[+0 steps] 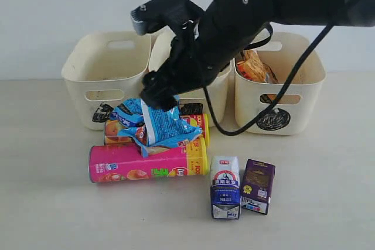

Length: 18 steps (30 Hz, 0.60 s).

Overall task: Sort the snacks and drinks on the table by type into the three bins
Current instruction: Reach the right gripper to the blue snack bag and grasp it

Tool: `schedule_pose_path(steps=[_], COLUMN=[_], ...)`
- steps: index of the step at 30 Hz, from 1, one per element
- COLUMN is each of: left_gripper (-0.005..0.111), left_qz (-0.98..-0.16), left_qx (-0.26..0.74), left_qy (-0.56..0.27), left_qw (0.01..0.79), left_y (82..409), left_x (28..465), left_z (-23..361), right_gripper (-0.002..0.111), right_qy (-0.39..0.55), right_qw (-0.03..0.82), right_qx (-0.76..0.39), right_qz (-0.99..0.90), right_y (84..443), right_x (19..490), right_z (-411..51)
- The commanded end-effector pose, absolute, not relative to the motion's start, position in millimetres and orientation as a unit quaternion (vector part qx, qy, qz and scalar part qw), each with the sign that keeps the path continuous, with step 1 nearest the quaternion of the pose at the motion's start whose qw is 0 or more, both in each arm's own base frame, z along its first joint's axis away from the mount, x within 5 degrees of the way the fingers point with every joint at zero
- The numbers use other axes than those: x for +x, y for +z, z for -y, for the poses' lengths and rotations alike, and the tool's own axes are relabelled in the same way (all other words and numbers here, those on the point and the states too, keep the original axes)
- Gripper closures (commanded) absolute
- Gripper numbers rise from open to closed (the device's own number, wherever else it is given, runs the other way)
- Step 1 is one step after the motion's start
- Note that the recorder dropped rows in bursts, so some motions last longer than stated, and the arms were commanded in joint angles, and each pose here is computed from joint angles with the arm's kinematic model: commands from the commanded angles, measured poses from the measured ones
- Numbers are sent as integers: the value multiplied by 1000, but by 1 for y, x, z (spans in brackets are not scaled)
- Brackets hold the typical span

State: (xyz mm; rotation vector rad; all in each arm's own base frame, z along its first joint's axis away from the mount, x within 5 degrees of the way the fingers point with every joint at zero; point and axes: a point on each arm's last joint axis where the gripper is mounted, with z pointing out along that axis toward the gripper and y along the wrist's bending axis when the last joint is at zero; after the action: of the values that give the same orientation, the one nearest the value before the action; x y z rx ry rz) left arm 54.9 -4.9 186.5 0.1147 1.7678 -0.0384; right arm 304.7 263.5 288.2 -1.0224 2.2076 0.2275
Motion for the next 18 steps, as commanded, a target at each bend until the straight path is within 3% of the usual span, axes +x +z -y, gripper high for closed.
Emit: schedule_pose_path(steps=[1,18], left_gripper=[103,103], left_qz=[-770,-770], left_qx=[46,46], left_qy=[-17,-17], left_qw=[636,636], left_y=[188,188], left_x=[55,55], left_z=[5,5], right_gripper=[11,11], right_qy=[125,99], right_qw=[366,260], right_qx=[-388,-357], right_qz=[-836,-892], right_y=[292,249], right_x=[299,343], right_z=[-279,-322])
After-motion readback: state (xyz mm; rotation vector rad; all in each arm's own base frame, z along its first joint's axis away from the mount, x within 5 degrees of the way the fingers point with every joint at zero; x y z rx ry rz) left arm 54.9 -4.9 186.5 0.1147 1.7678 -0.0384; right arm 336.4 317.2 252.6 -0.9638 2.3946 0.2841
